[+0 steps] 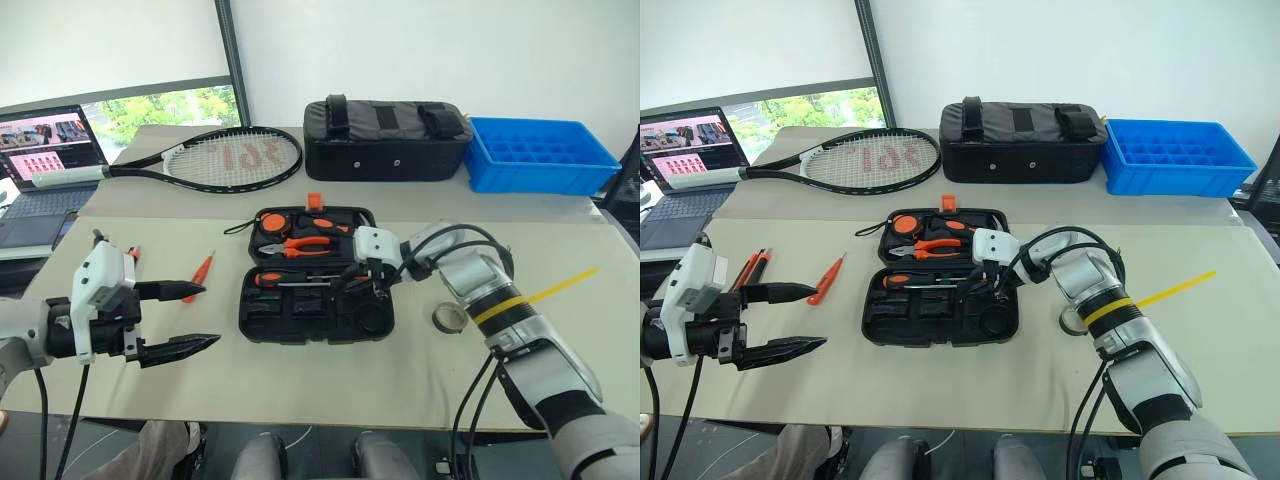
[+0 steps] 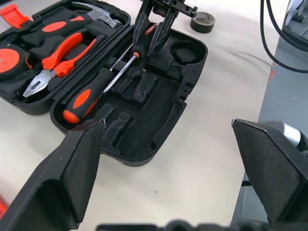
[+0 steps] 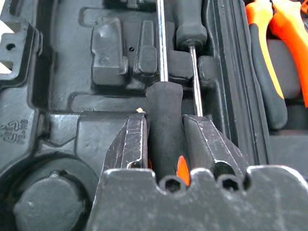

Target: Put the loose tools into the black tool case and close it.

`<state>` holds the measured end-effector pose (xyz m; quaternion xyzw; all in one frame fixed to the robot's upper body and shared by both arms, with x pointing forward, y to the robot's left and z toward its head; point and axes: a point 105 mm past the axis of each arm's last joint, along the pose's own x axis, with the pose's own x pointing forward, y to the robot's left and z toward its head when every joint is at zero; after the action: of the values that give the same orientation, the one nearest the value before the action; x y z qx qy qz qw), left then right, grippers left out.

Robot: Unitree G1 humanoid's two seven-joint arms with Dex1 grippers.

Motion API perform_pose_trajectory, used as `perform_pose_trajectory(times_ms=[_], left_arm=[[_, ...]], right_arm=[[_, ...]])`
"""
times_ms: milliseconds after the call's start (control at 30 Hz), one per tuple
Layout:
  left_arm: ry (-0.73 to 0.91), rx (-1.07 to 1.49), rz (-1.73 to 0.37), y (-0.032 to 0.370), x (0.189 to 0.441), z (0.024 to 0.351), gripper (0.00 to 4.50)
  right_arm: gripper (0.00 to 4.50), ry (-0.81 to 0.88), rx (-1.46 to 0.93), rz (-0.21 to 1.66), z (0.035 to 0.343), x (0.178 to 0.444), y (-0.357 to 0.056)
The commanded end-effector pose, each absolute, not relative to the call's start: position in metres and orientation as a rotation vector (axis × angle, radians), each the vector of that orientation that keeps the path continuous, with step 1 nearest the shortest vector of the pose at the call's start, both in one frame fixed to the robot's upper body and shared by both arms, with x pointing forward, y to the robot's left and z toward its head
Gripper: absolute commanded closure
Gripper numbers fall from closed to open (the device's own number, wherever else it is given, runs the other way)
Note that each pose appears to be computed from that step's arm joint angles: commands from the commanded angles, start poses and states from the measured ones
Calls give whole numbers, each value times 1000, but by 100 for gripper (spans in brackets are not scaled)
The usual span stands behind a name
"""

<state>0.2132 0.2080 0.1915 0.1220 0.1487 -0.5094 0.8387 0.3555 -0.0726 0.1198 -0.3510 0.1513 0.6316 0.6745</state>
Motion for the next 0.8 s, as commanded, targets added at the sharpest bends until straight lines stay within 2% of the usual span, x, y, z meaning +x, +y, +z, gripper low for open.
perform_pose_trajectory(times_ms=[33,133,200,300,533,567,667,800], left_arm=[[281,276,-1086,204,214,199,0],[278,277,-1095,202,216,199,0],[277,278,-1100,201,217,200,0],[278,280,-1102,201,218,200,0],[279,282,-1110,200,220,200,0],[279,282,-1112,199,220,200,0],[278,284,-1115,198,222,200,0],[278,285,-1120,197,222,201,0]], right_arm=[[265,290,-814,1423,133,356,-70],[183,276,-773,1420,141,355,-70],[102,258,-735,1420,149,354,-70],[6,226,-666,1408,160,354,-68],[6,114,-359,1362,182,358,-62],[57,92,-314,1352,183,359,-61],[143,50,-248,1343,180,357,-59],[287,63,-280,1331,160,356,-59]])
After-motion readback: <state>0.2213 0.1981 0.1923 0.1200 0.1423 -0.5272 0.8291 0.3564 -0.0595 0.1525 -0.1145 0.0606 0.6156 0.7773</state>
